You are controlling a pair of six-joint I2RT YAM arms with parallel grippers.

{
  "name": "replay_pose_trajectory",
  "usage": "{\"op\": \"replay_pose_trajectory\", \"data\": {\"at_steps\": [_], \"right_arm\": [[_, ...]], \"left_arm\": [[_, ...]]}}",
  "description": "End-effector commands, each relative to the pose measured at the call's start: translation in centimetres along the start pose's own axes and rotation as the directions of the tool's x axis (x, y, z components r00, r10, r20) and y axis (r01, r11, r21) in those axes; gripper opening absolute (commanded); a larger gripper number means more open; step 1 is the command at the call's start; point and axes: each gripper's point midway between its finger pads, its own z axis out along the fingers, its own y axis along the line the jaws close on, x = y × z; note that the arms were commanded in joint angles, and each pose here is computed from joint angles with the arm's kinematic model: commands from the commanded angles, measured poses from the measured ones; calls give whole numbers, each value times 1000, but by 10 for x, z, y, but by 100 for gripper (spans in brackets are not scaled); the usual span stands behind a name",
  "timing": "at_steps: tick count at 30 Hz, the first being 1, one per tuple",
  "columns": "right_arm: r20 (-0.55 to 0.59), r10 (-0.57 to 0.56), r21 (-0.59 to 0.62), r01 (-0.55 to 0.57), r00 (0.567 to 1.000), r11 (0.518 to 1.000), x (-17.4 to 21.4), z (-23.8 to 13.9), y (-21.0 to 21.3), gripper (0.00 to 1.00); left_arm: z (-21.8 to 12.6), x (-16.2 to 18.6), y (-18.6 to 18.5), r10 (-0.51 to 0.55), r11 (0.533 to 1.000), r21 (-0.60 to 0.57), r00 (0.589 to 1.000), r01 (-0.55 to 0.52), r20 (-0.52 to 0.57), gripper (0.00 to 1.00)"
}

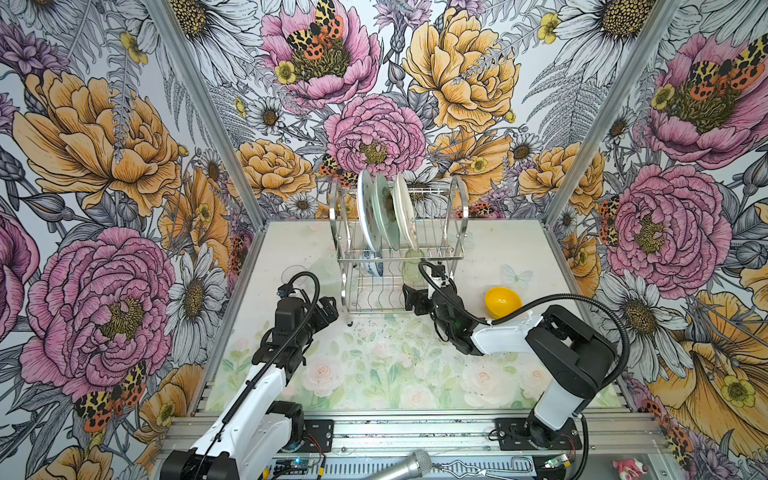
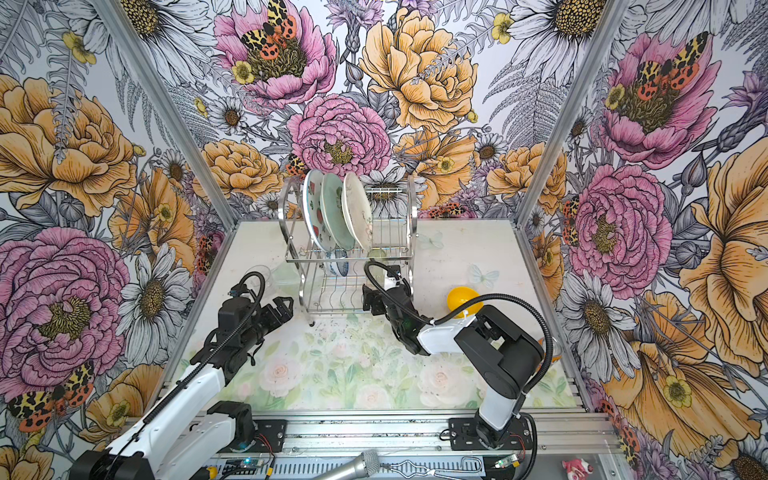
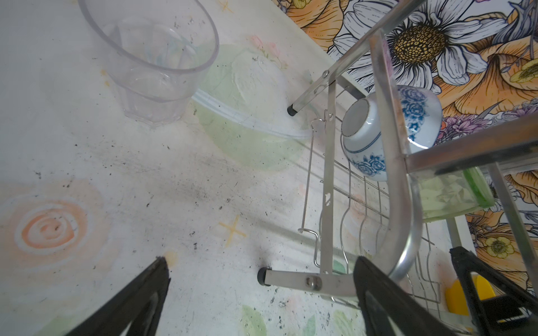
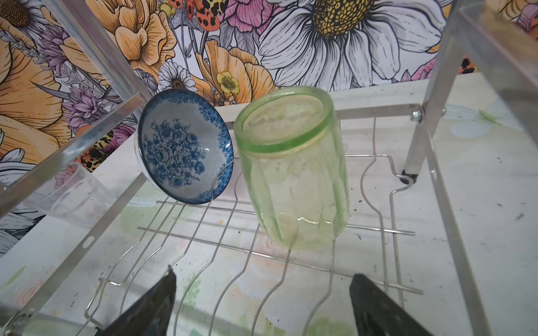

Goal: Unload the mixed dishes from the dish rack
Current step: 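Lower the open right gripper over the pale green glass in the rack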

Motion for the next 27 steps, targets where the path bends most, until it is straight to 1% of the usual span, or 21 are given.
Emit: {"op": "replay_pose_trajectory", "data": {"at_steps": [1,7,20,27], "right_arm": [[76,-6,77,0,997,997,-8,8,-14,95],[131,-34,117,19,991,993,-11,16,-20,95],[180,-78,143,52,981,988,-18,22,-21,94],[203,-98,149,68,974,986,-24,30,-17,94]], "left_arm": [[-2,8,2,19,1000,10,1000,-19,-11,99],[-6,9,4,21,1000,14,1000,-21,5,99],[-2,13,5,20,1000,12,1000,-20,-12,99],[-3,12,6,22,1000,14,1000,-21,-4,99]]}}
